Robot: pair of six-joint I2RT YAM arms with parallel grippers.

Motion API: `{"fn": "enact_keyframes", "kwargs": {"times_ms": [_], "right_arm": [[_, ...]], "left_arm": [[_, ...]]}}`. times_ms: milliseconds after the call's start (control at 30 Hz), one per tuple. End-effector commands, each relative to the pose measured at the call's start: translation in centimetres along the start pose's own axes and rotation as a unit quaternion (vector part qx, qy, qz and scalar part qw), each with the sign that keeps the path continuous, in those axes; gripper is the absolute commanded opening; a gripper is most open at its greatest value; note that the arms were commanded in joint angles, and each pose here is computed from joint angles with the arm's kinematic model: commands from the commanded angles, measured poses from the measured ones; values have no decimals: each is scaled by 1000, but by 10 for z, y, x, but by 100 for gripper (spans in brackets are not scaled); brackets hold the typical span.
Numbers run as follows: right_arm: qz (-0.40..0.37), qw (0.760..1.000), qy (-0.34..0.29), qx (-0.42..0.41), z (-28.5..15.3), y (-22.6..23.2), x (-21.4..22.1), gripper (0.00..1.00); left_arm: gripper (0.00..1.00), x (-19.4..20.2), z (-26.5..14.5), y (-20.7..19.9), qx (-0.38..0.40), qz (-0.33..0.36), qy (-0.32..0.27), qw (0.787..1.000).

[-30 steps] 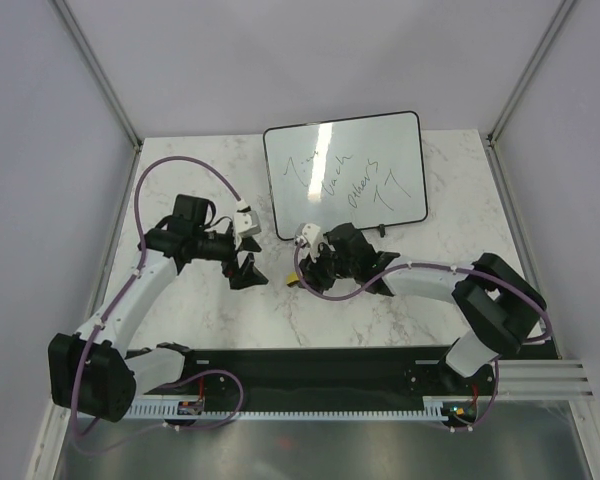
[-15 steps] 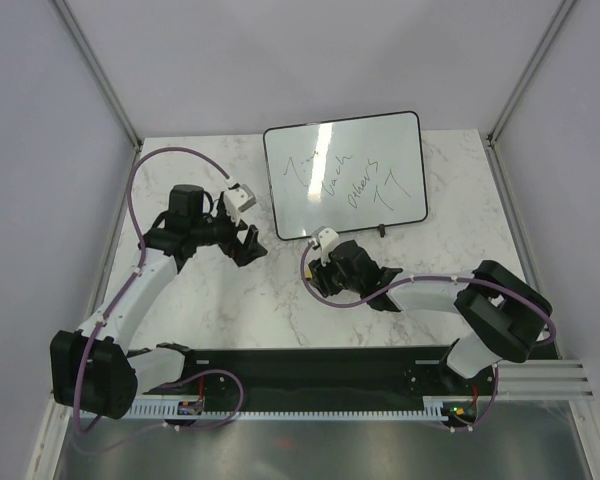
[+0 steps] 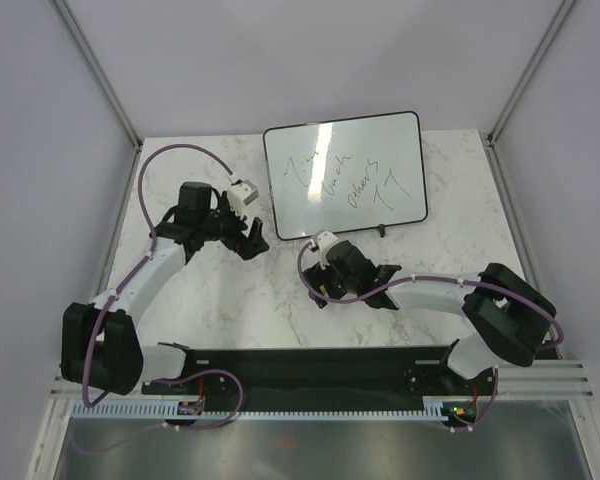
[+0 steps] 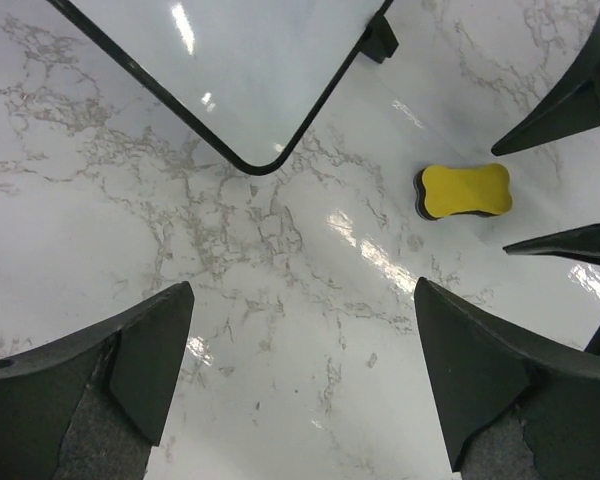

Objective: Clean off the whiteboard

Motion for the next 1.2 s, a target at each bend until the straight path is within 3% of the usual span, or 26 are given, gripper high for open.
{"fn": "enact_keyframes", "kwargs": {"times_ms": [0, 167, 433, 667, 900, 1167], "right_arm": [[3, 1000, -8, -3, 0, 2, -27, 82], [-9, 999, 53, 8, 16, 0, -38, 78], [-7, 997, 65, 27, 18, -3, -41, 77], [-36, 994, 104, 28, 34, -6, -29, 73], [-47, 994, 96, 24, 40, -8, -39, 62], [-37, 995, 88, 21, 27, -15, -39, 57]], "left_arm": [[99, -31, 1, 9, -41, -15, -56, 997], [98, -40, 14, 20, -59, -45, -70, 995], [98, -50, 27, 27, -50, -43, -105, 992], [97, -48, 40, 34, -50, -51, -101, 992], [97, -48, 45, 38, -51, -47, -105, 992], [97, -44, 45, 38, -50, -40, -101, 993]]}}
Point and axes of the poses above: each gripper's point midway between its finger pads, its own z axis out along the fingers, its own y axis along the line the jaws close on, x = y × z, the point moved 9 cm from there along -z, back along the fingers, and after that the axes turned 12 degrees about -z, right-handed, at the moved point
